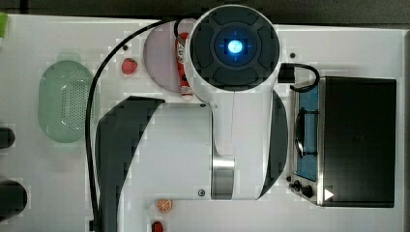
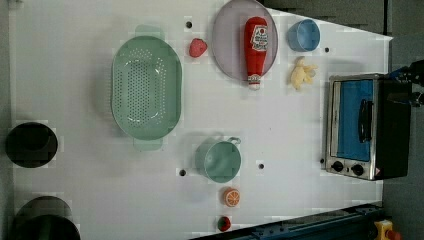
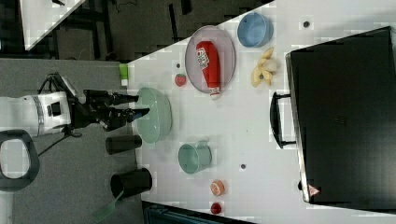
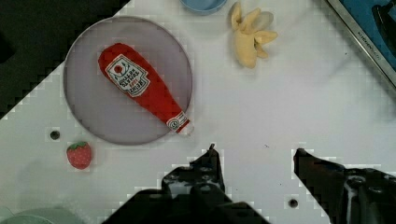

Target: Pick ketchup from plate and place it on table.

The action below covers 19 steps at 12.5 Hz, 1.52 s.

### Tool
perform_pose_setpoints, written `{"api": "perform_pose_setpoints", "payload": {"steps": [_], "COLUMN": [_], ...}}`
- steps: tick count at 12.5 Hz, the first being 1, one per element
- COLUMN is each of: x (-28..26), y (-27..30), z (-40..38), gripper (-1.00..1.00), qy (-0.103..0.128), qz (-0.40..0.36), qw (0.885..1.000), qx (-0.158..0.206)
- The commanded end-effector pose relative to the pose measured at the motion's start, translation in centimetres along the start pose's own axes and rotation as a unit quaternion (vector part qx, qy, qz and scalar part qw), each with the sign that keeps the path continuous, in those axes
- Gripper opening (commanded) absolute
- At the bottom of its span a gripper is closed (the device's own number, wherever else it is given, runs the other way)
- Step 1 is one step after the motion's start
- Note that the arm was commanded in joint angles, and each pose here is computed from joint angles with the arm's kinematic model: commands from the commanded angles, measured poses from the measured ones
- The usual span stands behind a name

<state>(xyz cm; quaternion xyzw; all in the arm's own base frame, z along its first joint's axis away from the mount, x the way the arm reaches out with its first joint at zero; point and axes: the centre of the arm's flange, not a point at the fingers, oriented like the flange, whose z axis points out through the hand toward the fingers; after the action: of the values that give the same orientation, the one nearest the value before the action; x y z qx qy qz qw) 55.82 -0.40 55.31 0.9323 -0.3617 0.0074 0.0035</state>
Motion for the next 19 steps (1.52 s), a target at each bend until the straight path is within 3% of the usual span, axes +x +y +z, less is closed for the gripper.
{"api": "perform_pose_setpoints", "payload": {"steps": [1,3,8,13,19], "x": [-4.2,-4.1,-2.7,-0.8,0.4], "y": [5.6,5.2,2.3,-1.7,-6.2], "z": [-5.7,-5.1,-0.3,5.8,14.8], "gripper": [0.58,0.99,1.0,1.0,1.0], "qy": [-0.023,-0.027,-0.05,-0.052,-0.069], "qz": [0.066,0.062,0.002,-0.078,-0.23], "qw": [0.998,0.998,0.998,0.996,0.971], "qx": [-0.007,-0.011,-0.025,-0.014,-0.001]}}
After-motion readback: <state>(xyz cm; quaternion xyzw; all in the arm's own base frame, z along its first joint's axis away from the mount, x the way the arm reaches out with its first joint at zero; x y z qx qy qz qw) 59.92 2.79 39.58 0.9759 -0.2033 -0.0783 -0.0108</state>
